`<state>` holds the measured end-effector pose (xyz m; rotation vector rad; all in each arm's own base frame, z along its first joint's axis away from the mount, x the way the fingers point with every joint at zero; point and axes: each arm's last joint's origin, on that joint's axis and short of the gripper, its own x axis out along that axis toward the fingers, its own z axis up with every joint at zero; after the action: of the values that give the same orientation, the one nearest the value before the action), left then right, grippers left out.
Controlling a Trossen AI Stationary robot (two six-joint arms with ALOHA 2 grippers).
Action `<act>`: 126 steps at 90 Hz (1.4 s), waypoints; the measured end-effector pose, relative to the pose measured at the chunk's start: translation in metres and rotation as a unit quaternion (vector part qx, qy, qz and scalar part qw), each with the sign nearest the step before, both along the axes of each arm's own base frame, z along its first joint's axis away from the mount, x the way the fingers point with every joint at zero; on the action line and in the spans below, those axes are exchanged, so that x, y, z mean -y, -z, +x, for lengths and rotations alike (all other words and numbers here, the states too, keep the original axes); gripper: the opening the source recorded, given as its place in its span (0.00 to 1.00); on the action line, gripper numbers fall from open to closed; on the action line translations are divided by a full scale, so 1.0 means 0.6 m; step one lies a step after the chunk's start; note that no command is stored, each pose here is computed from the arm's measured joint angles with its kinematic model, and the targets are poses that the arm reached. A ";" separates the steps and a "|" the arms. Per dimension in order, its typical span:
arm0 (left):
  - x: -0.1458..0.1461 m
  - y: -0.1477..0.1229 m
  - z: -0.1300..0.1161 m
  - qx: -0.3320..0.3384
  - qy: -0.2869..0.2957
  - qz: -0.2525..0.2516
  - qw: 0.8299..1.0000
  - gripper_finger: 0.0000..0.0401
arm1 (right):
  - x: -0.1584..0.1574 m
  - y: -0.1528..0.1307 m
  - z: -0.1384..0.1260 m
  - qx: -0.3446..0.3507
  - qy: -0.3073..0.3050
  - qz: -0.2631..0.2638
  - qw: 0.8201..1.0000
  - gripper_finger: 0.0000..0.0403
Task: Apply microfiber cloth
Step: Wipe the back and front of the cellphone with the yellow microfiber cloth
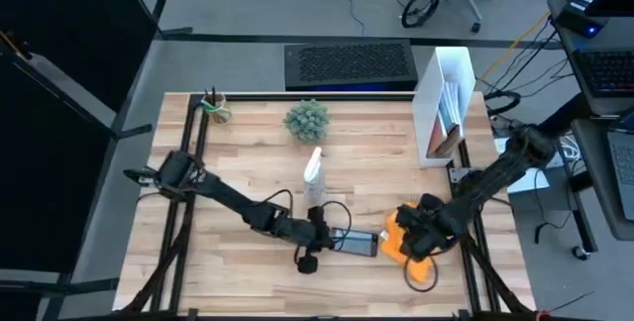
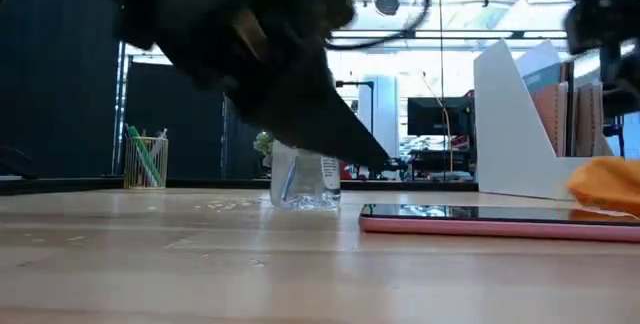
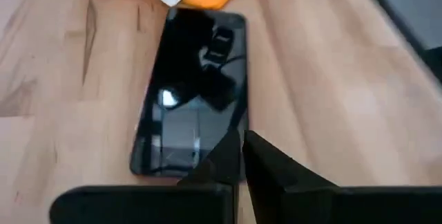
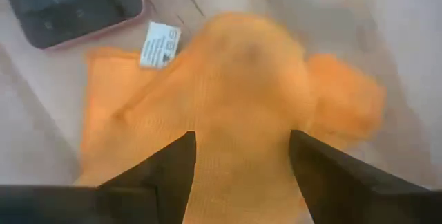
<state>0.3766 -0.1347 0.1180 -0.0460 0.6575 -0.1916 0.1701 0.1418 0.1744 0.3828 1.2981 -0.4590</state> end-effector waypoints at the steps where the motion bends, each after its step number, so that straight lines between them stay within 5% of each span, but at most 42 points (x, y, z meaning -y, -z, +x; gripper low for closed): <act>1: 0.000 0.003 0.002 -0.001 0.000 0.000 1.000 0.02 | 0.000 0.003 -0.002 0.001 0.002 0.002 1.000 0.53; 30: -0.007 0.045 0.022 -0.018 -0.008 0.000 1.000 0.02 | -0.014 0.087 -0.029 0.034 0.003 0.025 0.999 0.50; 55: -0.007 0.049 0.021 -0.025 -0.004 -0.001 1.000 0.02 | -0.038 0.089 -0.034 0.056 -0.006 0.043 0.997 0.08; 63: -0.007 0.050 0.020 -0.027 -0.003 -0.003 1.000 0.02 | -0.055 0.067 -0.025 0.050 -0.044 0.076 0.995 0.04; 76: -0.007 0.051 0.020 -0.025 -0.002 -0.004 1.000 0.02 | -0.078 -0.004 0.019 0.148 -0.106 0.084 0.980 0.03; 95: -0.007 0.051 0.020 -0.023 0.001 -0.008 1.000 0.02 | -0.067 -0.046 0.101 0.305 -0.185 -0.023 0.934 0.01; 110: -0.007 0.050 0.020 -0.023 0.001 -0.008 1.000 0.02 | -0.031 0.000 0.157 0.283 -0.189 -0.083 0.937 0.02; 126: -0.007 0.051 0.020 -0.025 0.001 -0.007 1.000 0.02 | -0.026 0.080 0.195 0.237 -0.213 -0.039 0.947 0.02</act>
<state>0.3885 -0.1305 0.0875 -0.0642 0.7051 -0.1982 0.2873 0.1574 0.1266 0.1236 0.8533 -0.0424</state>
